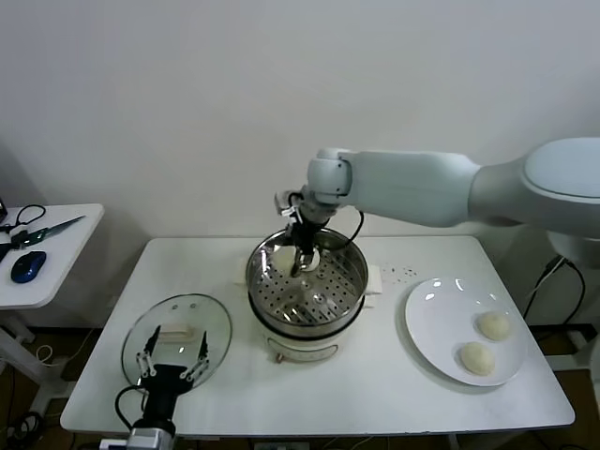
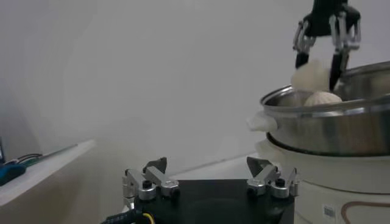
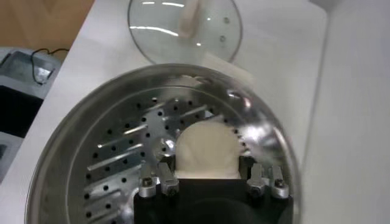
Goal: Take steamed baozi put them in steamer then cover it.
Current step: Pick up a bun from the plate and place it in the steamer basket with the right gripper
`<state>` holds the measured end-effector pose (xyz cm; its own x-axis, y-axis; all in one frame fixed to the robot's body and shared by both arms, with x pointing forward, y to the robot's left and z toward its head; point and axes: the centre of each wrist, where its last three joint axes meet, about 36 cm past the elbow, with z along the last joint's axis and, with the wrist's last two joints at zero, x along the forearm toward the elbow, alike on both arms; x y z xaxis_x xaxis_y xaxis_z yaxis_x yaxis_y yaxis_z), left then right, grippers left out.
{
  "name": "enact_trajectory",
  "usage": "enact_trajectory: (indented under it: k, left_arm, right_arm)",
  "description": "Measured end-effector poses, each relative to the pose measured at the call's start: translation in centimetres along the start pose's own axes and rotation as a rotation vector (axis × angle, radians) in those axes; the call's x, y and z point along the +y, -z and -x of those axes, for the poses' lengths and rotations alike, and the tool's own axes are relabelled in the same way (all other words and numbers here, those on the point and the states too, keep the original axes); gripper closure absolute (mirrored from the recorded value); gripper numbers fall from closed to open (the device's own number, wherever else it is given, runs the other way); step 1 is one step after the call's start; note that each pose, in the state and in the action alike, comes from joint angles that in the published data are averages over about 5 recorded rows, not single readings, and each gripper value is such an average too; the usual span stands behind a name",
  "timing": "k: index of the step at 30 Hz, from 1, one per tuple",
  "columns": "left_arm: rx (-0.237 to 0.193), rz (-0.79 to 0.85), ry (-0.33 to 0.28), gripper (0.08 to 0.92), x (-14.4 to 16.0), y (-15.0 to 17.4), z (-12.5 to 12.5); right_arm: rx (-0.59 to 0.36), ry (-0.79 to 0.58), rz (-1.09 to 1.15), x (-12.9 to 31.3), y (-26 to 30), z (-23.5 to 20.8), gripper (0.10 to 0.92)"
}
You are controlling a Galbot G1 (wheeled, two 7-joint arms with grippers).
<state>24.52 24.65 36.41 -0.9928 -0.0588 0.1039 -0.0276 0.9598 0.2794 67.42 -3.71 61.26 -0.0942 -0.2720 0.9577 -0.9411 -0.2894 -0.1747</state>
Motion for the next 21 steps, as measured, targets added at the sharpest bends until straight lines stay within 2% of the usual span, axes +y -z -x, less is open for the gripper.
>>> enact_trajectory:
  k: [8, 16, 21]
  left_arm:
    - [-0.004, 0.000, 0.008, 0.177, 0.3, 0.0, 0.4]
    - [-0.008, -0.004, 0.011, 0.177, 0.3, 0.2, 0.9]
    - [-0.010, -0.005, 0.012, 0.177, 0.3, 0.3, 1.1]
  right_arm:
    - [0.002, 0.025, -0.007, 0.5, 0.7, 3.0, 0.352]
    - [0.000, 0.018, -0.003, 0.6, 0.8, 3.6, 0.209]
    - [-0.011, 0.015, -0.003, 0.7, 0.4, 3.0, 0.200]
